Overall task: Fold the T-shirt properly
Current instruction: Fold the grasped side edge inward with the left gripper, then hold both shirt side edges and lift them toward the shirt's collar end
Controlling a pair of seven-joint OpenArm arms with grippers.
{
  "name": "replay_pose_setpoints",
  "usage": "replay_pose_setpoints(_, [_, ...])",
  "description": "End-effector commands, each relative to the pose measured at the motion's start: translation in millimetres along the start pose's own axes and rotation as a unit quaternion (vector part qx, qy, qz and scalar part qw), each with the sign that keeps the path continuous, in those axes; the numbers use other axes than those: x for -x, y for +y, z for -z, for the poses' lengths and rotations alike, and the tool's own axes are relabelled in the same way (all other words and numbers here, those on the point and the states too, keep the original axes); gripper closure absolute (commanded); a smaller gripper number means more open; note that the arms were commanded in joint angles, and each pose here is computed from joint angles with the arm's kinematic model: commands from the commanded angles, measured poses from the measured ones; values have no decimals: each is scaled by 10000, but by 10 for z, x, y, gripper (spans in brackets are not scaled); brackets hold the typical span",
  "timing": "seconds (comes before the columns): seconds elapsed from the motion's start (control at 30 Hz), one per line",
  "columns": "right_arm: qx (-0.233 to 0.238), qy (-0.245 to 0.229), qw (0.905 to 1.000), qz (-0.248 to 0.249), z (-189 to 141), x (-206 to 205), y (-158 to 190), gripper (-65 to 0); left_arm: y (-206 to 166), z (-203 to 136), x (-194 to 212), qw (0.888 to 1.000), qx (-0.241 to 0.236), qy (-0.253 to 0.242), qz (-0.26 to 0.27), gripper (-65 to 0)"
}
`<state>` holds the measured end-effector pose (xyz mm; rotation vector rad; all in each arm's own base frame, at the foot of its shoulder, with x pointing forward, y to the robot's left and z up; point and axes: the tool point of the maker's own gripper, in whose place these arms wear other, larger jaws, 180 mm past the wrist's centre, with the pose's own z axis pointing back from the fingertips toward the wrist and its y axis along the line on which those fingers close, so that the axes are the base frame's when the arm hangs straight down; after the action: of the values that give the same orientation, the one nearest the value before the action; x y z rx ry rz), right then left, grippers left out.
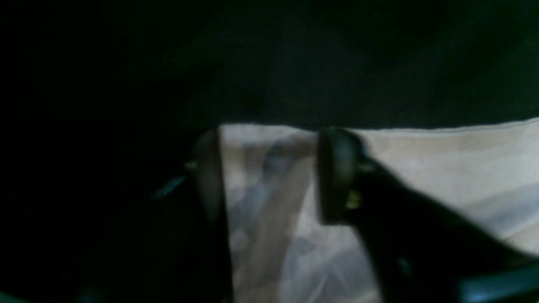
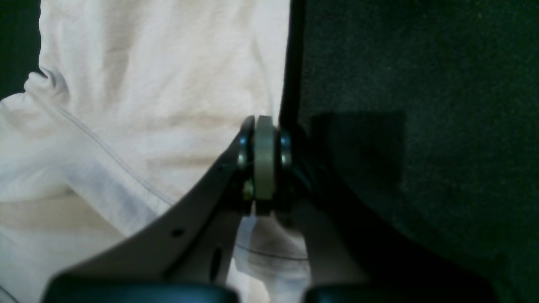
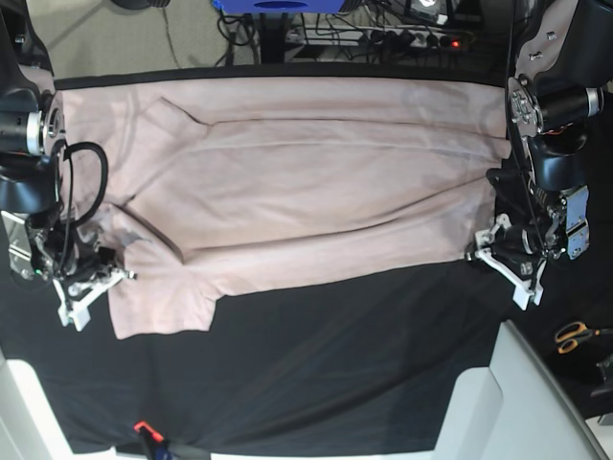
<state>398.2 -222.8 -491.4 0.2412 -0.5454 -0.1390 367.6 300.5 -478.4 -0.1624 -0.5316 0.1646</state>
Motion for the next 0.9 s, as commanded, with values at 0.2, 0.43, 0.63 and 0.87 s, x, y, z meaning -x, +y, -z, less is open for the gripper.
replay_pose_setpoints(0.2, [1,-243,9997,-67,-61,-247,-8,-11,62,43,68,9999,-20,-25,-145,0])
replay_pose_setpoints(0.43, [-19,-553,9982,-243,-131,-448,53,-9,10,-16,-247,9994,-4,-344,-17,0])
replay_pose_setpoints(0.63, [-53,-927,9946,-454,-247,-725,135,-9,-84,-154,-735,9972,22,-724,174,0])
replay_pose_setpoints(0.87, [-70,-1088,9928,-489,-295,-899,172,-9,-184,-276,-1155,9941,88,-1055,221,0])
